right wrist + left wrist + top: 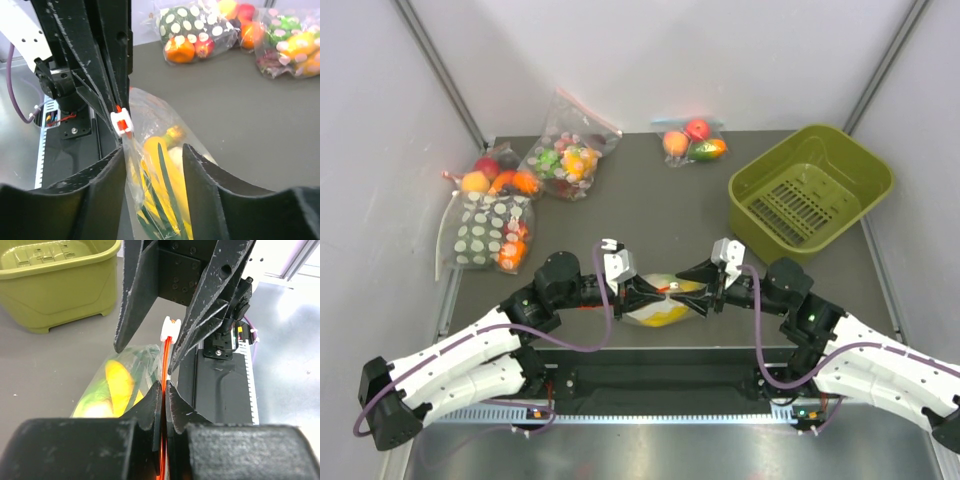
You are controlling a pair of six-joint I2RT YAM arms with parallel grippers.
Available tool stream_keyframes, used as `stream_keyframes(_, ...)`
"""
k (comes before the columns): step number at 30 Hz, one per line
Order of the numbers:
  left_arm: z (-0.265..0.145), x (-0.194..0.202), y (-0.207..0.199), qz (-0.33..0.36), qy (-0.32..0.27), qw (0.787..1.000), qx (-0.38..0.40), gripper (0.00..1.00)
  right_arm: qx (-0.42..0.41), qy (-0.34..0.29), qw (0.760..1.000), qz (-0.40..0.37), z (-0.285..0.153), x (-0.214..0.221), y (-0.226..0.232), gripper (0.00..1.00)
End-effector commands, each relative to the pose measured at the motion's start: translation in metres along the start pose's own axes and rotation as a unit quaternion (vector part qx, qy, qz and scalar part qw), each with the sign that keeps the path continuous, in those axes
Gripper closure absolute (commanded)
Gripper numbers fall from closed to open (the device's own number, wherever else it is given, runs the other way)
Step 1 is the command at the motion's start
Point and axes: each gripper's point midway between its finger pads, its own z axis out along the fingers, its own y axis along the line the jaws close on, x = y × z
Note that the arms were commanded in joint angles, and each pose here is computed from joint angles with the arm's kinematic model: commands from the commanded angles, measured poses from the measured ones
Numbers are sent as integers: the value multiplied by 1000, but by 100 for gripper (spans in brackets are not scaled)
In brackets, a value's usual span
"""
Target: Open the zip-top bag and remove the fake food
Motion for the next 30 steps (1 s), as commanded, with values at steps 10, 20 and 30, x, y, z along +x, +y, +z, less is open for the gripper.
stream_keyframes(10,4,-15,-4,10,-19,1000,17,91,-47,-49,997,-27,3,-20,13,100)
stream_keyframes(20,-3,-44,12,43,-49,997,-38,44,-49,-46,997,-25,0,-15,15,100)
stream_keyframes(30,10,-59,24,85,-44,994,-57,41,-34,-17,999,-9,9,-9,7,100)
